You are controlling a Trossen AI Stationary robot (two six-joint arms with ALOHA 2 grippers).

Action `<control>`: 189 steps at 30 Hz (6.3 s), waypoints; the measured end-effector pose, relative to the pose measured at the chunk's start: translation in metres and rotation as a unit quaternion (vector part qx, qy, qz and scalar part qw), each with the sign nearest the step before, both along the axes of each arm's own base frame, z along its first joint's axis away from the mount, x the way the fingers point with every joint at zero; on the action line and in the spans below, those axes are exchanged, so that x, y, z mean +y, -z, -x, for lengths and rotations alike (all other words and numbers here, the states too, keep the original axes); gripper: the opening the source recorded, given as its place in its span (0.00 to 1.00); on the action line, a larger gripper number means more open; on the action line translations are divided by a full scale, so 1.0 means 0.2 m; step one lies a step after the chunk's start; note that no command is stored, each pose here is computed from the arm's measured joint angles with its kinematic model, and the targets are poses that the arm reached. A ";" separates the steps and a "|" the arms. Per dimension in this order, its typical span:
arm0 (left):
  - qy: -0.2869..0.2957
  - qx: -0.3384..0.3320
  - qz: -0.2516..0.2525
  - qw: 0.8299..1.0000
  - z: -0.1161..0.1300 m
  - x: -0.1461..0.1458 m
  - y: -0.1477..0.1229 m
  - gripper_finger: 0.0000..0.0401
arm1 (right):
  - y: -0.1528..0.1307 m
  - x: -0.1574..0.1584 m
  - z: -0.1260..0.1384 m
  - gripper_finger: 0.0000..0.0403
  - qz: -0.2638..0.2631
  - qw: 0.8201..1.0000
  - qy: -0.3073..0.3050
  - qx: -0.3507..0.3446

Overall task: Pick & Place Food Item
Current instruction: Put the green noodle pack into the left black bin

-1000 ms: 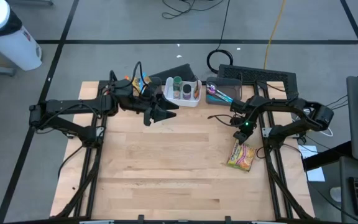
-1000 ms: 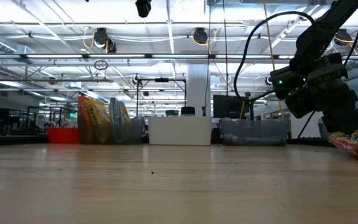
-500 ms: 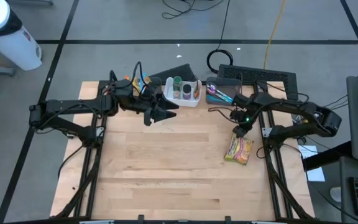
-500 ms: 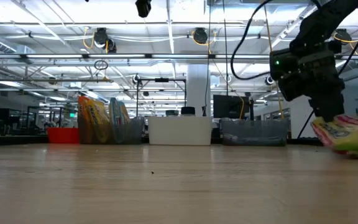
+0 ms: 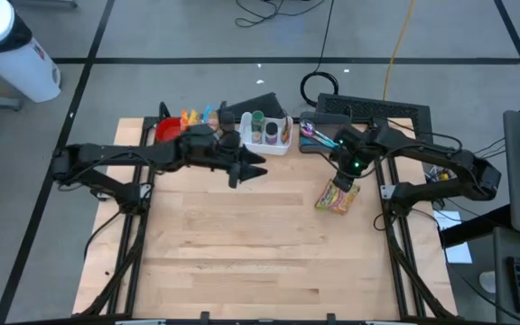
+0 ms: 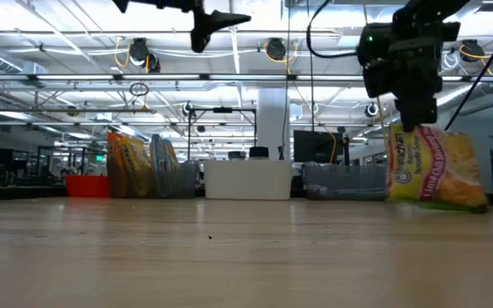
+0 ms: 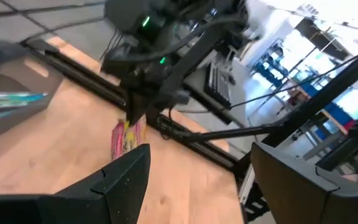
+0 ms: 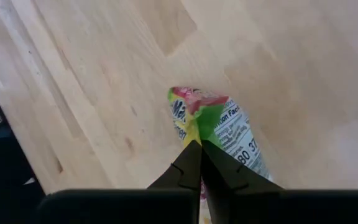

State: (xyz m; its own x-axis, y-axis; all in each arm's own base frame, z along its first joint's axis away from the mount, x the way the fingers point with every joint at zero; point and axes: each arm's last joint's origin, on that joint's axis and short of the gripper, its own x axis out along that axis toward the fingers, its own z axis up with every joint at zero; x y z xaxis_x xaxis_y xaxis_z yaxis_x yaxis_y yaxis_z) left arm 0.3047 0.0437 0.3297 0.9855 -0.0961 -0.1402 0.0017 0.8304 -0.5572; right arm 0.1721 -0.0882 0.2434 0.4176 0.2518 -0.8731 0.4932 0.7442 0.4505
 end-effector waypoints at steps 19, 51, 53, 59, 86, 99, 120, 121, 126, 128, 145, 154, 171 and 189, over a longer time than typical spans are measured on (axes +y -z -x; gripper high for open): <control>0.041 0.120 -0.114 0.985 -0.42 0.06 0.09 0.70 | -0.35 0.10 -0.20 0.00 0.063 0.987 -0.011 -0.151; 0.046 0.125 -0.115 0.984 -0.54 0.06 0.08 0.70 | -0.47 0.18 -0.32 0.00 0.045 0.955 -0.026 -0.292; 0.046 0.125 -0.115 0.984 -0.54 0.06 0.08 0.70 | -0.47 0.18 -0.32 0.00 0.045 0.955 -0.026 -0.292; 0.048 0.130 -0.114 0.984 -0.54 0.06 0.09 0.68 | -0.47 0.18 -0.32 0.00 0.046 0.955 -0.027 -0.291; 0.066 0.129 -0.115 0.983 -0.53 0.06 0.09 0.30 | -0.47 0.18 -0.32 0.00 0.047 0.955 -0.029 -0.292; 0.069 0.122 -0.128 0.982 -0.54 0.06 0.08 0.18 | -0.47 0.18 -0.32 0.00 0.047 0.955 -0.029 -0.291; 0.076 0.115 -0.127 0.982 -0.54 0.06 0.08 0.02 | -0.47 0.17 -0.32 0.00 0.048 0.955 -0.028 -0.293; 0.076 0.115 -0.127 0.982 -0.54 0.06 0.08 0.02 | -0.47 0.18 -0.32 0.00 0.048 0.954 -0.029 -0.293; 0.076 0.115 -0.127 0.982 -0.54 0.06 0.08 0.01 | -0.47 0.17 -0.32 0.02 0.048 0.954 -0.029 -0.294; 0.076 0.116 -0.126 0.982 -0.54 0.06 0.08 0.02 | -0.48 0.17 -0.32 0.04 0.049 0.954 -0.029 -0.295; 0.098 0.112 -0.110 0.983 -0.53 0.06 0.08 0.01 | -0.55 0.13 -0.21 0.52 0.089 0.941 -0.027 -0.326; 0.097 0.091 -0.115 0.984 -0.52 0.05 0.03 0.01 | -0.51 0.15 -0.13 0.57 0.078 0.956 -0.063 -0.276; 0.098 0.066 -0.109 0.987 -0.49 0.12 -0.02 0.01 | -0.51 0.15 -0.12 0.31 0.097 0.952 -0.083 -0.277; 0.100 0.089 -0.110 0.985 -0.48 0.12 0.01 0.01 | -0.53 0.11 -0.12 0.02 0.130 0.944 -0.072 -0.296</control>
State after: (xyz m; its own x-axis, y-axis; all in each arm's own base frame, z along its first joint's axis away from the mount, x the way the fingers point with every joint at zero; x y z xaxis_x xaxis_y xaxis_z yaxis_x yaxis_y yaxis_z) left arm 0.4013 0.0686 0.3284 0.9079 -0.2332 -0.3482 0.0954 0.9241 -0.3701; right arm 0.1969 -0.0660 0.3497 0.8289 0.1531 -0.5380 0.0973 0.9077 0.4082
